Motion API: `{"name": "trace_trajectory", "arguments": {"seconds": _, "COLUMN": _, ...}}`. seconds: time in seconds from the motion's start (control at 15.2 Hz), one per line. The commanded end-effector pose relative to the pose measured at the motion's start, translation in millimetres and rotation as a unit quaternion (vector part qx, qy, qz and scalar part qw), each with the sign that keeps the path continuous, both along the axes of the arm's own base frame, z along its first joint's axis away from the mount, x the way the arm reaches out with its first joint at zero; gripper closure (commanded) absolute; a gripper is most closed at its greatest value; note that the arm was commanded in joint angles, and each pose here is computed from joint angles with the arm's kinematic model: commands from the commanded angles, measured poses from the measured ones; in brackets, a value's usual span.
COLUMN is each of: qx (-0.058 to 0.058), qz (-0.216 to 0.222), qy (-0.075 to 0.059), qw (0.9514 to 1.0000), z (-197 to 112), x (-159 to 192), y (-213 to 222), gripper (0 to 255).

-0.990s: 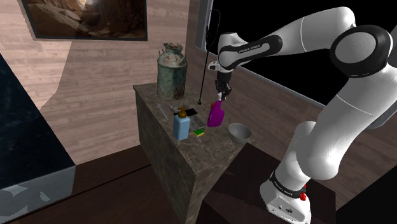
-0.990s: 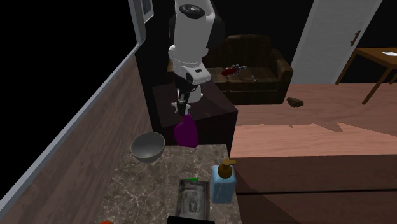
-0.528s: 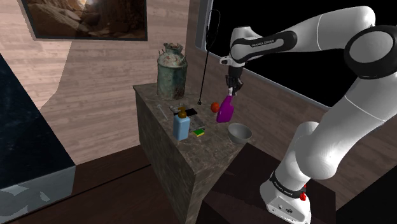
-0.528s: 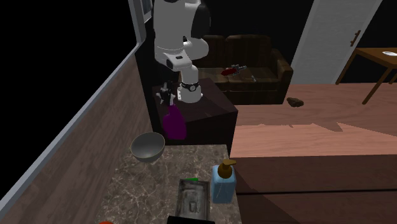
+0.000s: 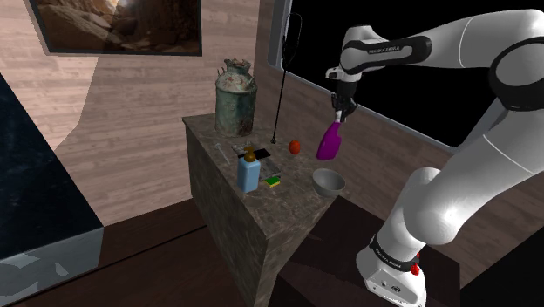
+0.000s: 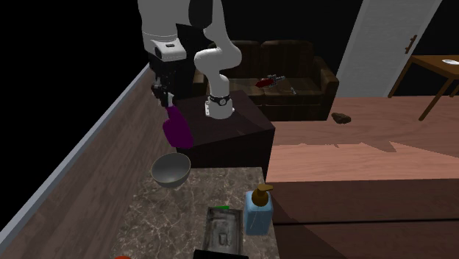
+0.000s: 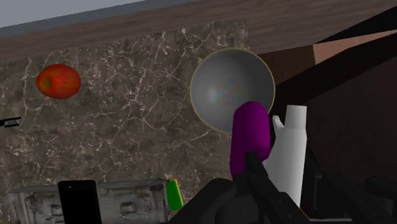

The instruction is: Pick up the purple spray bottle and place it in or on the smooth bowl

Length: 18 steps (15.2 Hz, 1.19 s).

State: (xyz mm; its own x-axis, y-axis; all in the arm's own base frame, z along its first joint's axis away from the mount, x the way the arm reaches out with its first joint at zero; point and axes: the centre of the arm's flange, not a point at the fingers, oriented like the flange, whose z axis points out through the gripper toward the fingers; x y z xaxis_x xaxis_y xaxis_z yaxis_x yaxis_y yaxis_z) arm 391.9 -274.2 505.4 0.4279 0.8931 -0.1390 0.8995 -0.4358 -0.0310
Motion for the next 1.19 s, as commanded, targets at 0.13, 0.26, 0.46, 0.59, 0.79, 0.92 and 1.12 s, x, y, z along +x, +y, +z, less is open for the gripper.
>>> {"name": "trace_trajectory", "arguments": {"seconds": 0.13, "qx": 0.0, "qz": 0.0, "qy": 0.0, "qw": 1.0, "z": 19.0, "x": -29.6, "y": -40.3, "gripper": 255}}
{"name": "trace_trajectory", "arguments": {"seconds": 0.26, "qx": 0.0, "qz": 0.0, "qy": 0.0, "qw": 1.0, "z": 27.8, "x": -41.9, "y": -56.8, "gripper": 255}}
{"name": "trace_trajectory", "arguments": {"seconds": 0.46, "qx": 0.0, "qz": 0.0, "qy": 0.0, "qw": 1.0, "z": 11.9, "x": -41.9, "y": -56.8, "gripper": 255}}
{"name": "trace_trajectory", "arguments": {"seconds": 0.59, "qx": 0.0, "qz": 0.0, "qy": 0.0, "qw": 1.0, "z": 1.4, "x": -41.9, "y": -56.8, "gripper": 255}}
{"name": "trace_trajectory", "arguments": {"seconds": 0.79, "qx": 0.0, "qz": 0.0, "qy": 0.0, "qw": 1.0, "z": -14.5, "x": -41.9, "y": -56.8, "gripper": 255}}
{"name": "trace_trajectory", "arguments": {"seconds": 0.92, "qx": 0.0, "qz": 0.0, "qy": 0.0, "qw": 1.0, "z": -25.0, "x": -41.9, "y": -56.8, "gripper": 255}}
{"name": "trace_trajectory", "arguments": {"seconds": 1.12, "qx": 0.0, "qz": 0.0, "qy": 0.0, "qw": 1.0, "z": -40.9, "x": -41.9, "y": -56.8, "gripper": 255}}
